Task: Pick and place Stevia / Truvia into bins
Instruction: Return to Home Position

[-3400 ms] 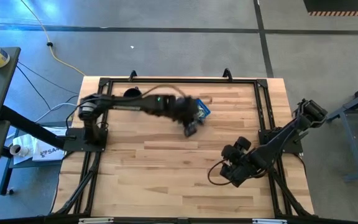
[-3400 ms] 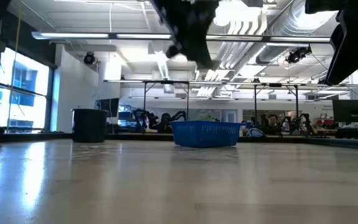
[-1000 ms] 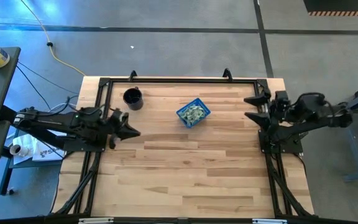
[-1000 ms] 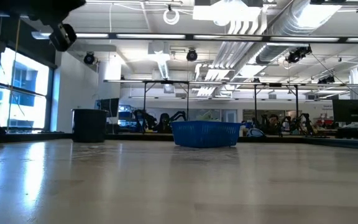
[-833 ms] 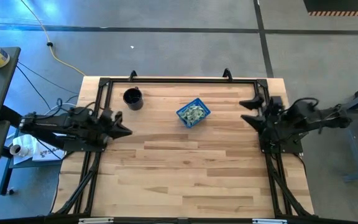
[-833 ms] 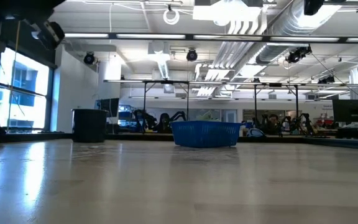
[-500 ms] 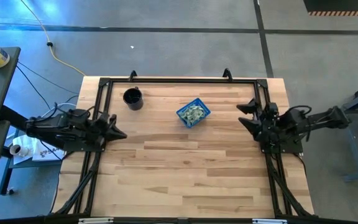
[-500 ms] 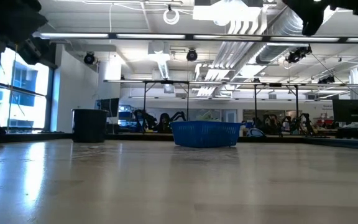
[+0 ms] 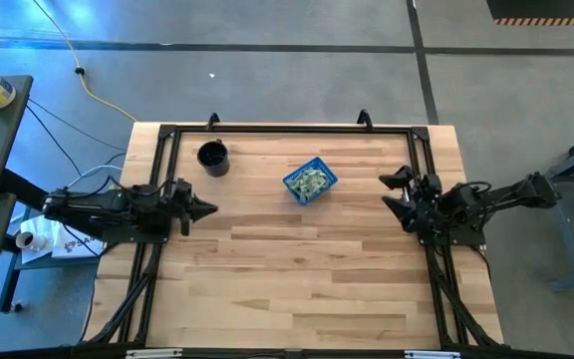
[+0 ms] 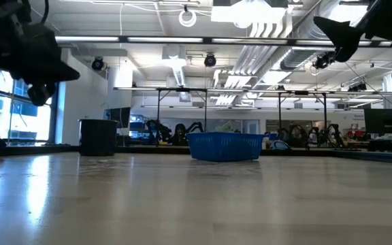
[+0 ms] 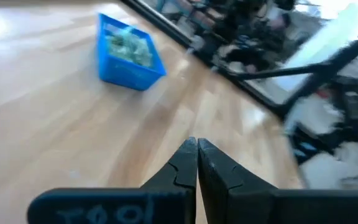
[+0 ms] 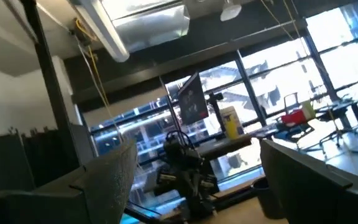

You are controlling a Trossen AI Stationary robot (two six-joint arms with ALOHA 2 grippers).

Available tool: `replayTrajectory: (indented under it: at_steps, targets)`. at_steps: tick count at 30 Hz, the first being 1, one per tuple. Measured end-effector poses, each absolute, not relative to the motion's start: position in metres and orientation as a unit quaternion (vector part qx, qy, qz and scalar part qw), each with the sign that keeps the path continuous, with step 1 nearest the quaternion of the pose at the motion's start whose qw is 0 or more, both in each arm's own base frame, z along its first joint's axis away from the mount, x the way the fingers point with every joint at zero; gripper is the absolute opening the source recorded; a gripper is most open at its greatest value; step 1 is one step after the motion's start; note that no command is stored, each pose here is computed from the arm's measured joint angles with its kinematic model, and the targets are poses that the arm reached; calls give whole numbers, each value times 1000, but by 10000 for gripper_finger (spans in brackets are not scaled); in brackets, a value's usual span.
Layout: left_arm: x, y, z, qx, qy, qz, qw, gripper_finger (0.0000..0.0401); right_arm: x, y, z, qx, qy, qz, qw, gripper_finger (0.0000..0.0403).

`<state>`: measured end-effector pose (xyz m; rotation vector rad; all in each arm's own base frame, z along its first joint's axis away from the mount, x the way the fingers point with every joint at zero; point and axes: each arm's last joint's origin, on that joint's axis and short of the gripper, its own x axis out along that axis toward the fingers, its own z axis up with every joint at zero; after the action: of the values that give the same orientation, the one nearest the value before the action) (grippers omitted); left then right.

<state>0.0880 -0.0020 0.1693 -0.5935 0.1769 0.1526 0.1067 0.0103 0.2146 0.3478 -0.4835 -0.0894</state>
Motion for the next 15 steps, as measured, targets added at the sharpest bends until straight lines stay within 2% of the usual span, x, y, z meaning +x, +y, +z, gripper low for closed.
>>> replayTrajectory:
  at_steps: [4,7,10,15]
  targets:
    - [87,2,167,-265,87,150,949,46,108,9,212,145,-223,-75,961,330]
    - [85,6,167,-202,85,206,954,46,110,7,207,140,-199,-110,964,330]
    - [85,6,167,-170,89,212,958,46,111,7,202,142,-177,-129,965,330]
    - [85,6,167,-168,90,211,959,46,114,7,195,128,-136,-139,973,330]
